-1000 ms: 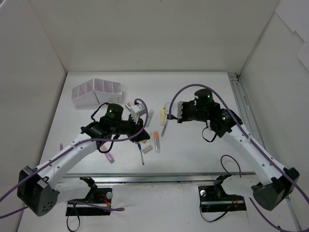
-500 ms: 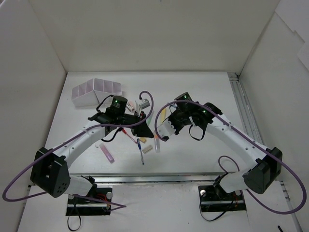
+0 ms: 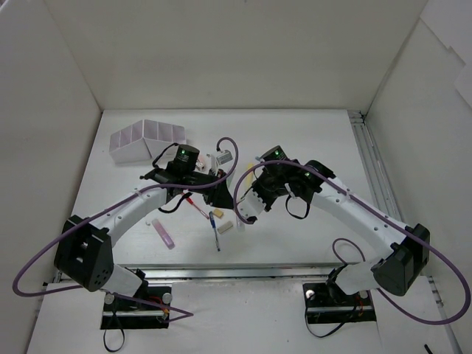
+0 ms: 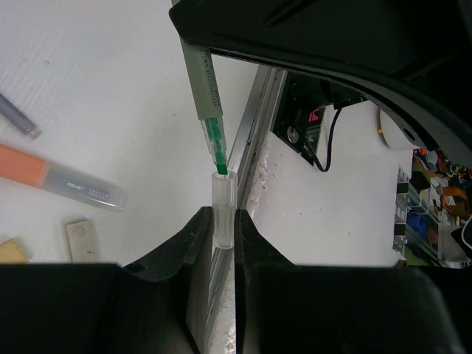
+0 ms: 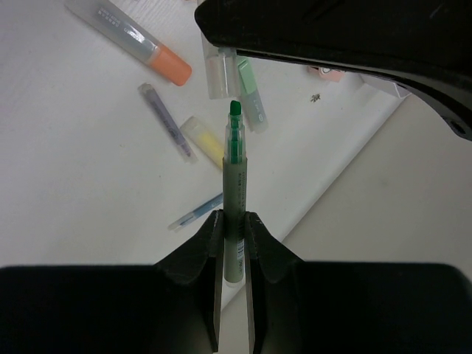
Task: Sort the stationery into containers
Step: Close the pen cap on the pen, then place the pen in the storage box, then pick up the pen from the center of the board.
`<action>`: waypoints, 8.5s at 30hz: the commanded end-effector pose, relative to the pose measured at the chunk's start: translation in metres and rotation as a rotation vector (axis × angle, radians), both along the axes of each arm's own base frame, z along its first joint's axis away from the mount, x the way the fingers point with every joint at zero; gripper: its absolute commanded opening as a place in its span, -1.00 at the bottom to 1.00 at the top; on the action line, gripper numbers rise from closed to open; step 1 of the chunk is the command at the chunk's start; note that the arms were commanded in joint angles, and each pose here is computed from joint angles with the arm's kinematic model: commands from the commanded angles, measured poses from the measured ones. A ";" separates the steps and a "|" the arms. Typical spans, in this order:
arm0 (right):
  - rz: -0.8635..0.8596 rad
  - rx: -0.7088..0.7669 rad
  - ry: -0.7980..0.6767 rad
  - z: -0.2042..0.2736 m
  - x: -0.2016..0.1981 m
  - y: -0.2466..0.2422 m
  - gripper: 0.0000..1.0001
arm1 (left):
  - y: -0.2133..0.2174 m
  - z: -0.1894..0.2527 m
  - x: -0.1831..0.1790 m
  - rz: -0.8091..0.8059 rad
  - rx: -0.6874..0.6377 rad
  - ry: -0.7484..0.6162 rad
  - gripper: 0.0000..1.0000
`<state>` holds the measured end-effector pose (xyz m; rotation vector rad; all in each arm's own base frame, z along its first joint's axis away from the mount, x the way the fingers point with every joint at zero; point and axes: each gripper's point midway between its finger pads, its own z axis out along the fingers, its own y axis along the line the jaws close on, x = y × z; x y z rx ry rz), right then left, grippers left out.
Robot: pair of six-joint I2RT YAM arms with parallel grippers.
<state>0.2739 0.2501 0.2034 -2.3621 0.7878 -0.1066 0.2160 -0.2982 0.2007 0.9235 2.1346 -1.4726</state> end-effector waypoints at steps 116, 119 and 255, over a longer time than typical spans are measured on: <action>-0.662 1.401 0.962 0.141 0.031 0.110 -1.00 | 0.096 0.173 0.095 0.818 -0.274 -0.696 0.88; -0.644 1.388 0.967 0.140 0.024 0.114 -1.00 | 0.091 0.174 0.099 0.805 -0.289 -0.691 0.73; -1.387 0.379 1.957 0.028 -0.032 0.046 -1.00 | -0.021 0.026 0.091 -0.082 0.383 -1.173 0.88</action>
